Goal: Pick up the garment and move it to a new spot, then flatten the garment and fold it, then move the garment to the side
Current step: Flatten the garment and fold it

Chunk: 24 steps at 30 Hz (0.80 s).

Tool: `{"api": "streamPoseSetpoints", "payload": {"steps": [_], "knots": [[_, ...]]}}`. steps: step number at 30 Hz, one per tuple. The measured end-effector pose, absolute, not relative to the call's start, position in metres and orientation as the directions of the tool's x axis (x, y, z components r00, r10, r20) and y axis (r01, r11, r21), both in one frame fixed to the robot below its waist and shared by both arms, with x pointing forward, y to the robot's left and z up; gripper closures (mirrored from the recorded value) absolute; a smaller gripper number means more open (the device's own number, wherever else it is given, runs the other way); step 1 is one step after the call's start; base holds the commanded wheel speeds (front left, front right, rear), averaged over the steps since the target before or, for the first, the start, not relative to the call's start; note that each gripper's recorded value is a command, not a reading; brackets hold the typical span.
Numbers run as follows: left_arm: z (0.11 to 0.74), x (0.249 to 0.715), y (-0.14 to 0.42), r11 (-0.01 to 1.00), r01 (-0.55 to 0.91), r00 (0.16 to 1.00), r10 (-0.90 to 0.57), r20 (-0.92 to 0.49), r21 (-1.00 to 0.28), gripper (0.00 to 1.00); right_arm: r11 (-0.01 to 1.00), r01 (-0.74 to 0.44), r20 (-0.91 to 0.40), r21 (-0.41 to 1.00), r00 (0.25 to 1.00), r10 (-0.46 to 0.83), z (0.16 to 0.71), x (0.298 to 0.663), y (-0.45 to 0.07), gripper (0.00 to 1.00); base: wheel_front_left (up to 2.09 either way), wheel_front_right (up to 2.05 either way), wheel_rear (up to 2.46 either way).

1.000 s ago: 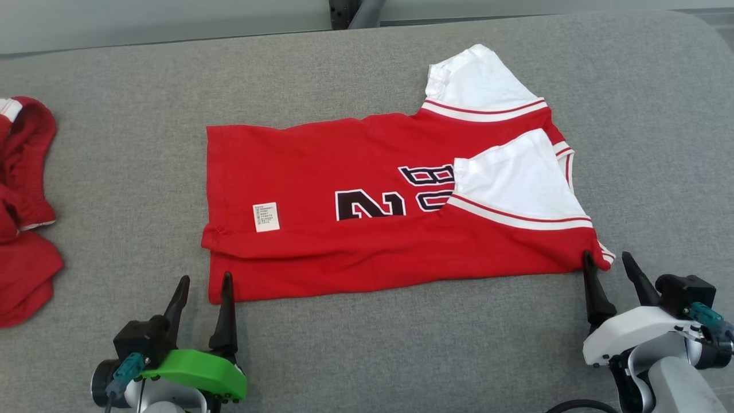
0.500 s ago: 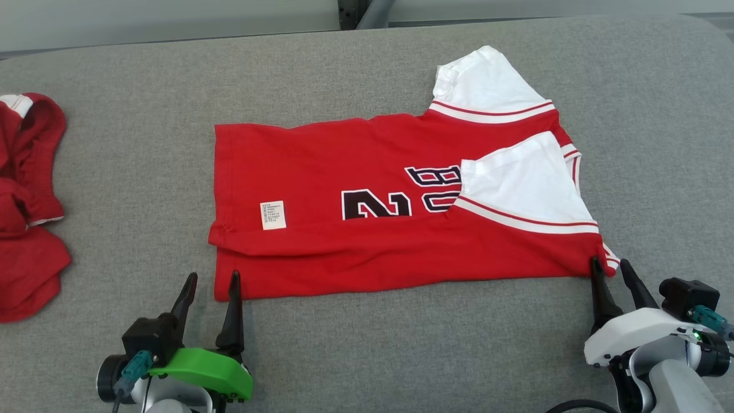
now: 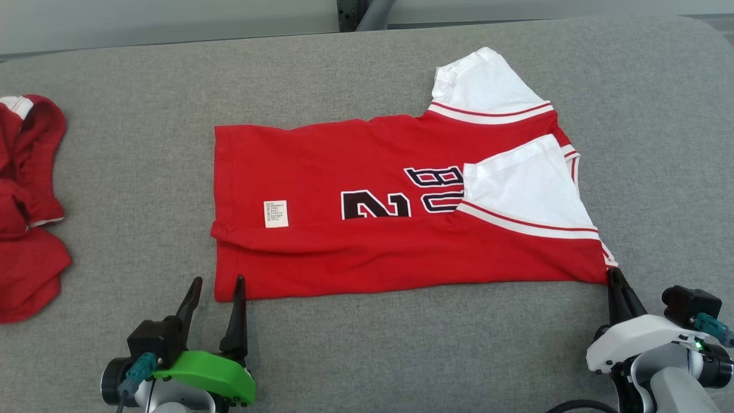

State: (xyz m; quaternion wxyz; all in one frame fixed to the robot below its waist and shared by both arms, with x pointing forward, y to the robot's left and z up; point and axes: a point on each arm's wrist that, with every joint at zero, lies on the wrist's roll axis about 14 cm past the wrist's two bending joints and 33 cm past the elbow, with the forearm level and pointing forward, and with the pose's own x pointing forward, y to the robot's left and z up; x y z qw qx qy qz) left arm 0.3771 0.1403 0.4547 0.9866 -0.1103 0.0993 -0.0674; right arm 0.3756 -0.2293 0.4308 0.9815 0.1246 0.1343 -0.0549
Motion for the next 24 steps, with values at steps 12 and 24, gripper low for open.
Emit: {"api": "streamPoseSetpoints", "payload": {"steps": [12, 24], "knots": [[0.452, 0.376, 0.142, 0.966, 0.101, 0.970, -0.149, -0.191, -0.238, 0.00, 0.965, 0.134, -0.269, 0.226, 0.961, -0.071, 0.433, 0.378, -0.228, 0.00, 0.00, 0.00, 0.00], [0.452, 0.376, 0.137, 0.964, 0.118, 0.968, -0.165, -0.188, -0.240, 0.00, 0.966, 0.124, -0.259, 0.226, 0.964, -0.063, 0.436, 0.374, -0.225, 0.00, 0.00, 0.00, 0.00]]}}
